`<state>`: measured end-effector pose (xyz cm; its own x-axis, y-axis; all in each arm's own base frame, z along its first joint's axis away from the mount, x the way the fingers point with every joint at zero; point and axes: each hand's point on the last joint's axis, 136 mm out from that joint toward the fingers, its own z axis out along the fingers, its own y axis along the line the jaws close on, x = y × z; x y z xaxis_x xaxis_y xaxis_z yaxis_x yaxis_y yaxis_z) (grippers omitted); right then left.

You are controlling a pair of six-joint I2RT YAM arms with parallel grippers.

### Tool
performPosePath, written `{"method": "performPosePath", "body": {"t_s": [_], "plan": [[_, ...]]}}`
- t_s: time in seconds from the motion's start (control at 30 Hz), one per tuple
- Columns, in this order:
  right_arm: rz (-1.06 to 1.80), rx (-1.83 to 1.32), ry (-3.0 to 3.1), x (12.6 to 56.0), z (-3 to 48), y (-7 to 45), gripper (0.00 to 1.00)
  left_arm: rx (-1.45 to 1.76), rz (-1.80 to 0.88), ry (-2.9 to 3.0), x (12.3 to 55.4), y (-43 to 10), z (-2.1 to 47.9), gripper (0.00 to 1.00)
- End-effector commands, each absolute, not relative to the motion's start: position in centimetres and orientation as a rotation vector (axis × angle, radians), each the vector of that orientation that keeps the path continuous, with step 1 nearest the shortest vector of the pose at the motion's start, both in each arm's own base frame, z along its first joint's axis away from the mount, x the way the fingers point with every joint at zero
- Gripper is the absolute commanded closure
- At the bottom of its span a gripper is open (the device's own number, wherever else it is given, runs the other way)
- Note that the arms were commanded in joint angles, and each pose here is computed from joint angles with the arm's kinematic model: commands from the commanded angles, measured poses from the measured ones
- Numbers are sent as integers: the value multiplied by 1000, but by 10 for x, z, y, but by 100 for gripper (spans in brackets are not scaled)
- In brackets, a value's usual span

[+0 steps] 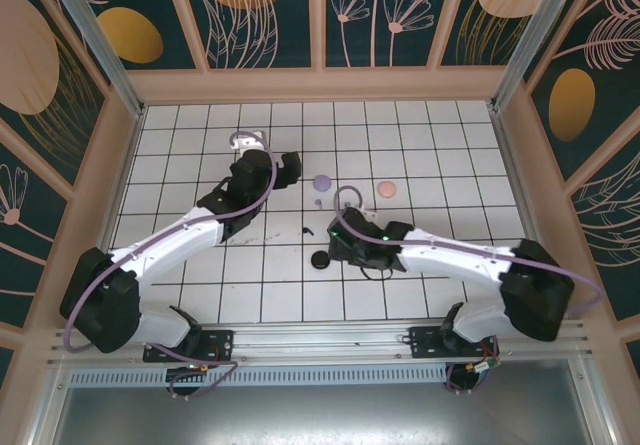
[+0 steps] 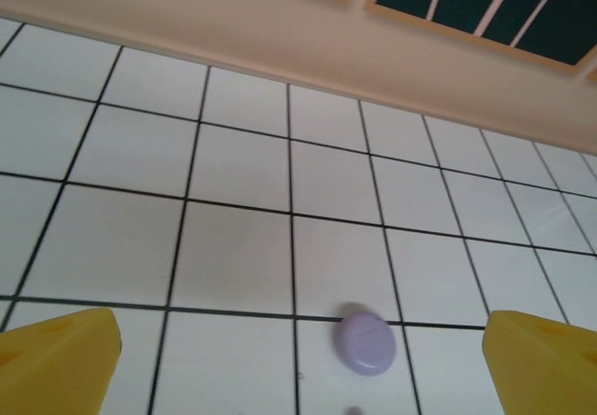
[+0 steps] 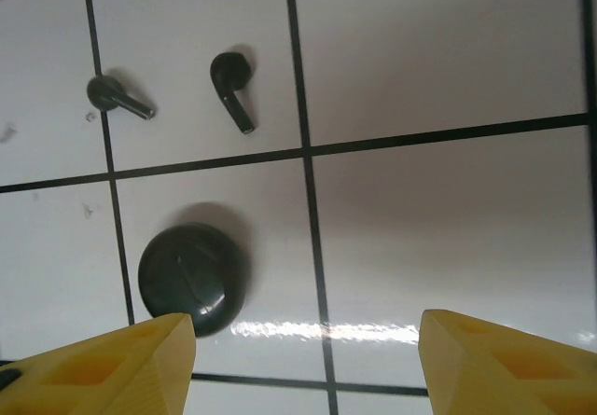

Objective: Insert wireless bluetooth earbuds into charging case

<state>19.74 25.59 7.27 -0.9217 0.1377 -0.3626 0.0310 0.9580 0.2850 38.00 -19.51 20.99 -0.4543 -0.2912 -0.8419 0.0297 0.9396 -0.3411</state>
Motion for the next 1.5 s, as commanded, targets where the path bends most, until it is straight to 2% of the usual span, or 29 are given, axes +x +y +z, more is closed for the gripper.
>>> {"method": "performPosePath", "body": {"t_s": [0.0, 0.2, 0.43, 0.8, 1.27, 1.47], "plan": [[369, 145, 2672, 210, 80, 275, 35, -182, -383, 2008, 375, -188, 210, 1], [448, 191, 2733, 195, 65, 297, 35, -188, -388, 2030, 372, -181, 196, 1], [483, 198, 2773, 184, 52, 311, 35, -202, -371, 2000, 370, -173, 206, 1], [501, 172, 2802, 190, 41, 333, 34, -198, -354, 1978, 368, -167, 217, 1], [519, 170, 2763, 219, 54, 342, 35, -195, -368, 1976, 366, -167, 217, 1], [358, 261, 2775, 224, 59, 329, 34, -211, -352, 1966, 369, -165, 216, 1]]}}
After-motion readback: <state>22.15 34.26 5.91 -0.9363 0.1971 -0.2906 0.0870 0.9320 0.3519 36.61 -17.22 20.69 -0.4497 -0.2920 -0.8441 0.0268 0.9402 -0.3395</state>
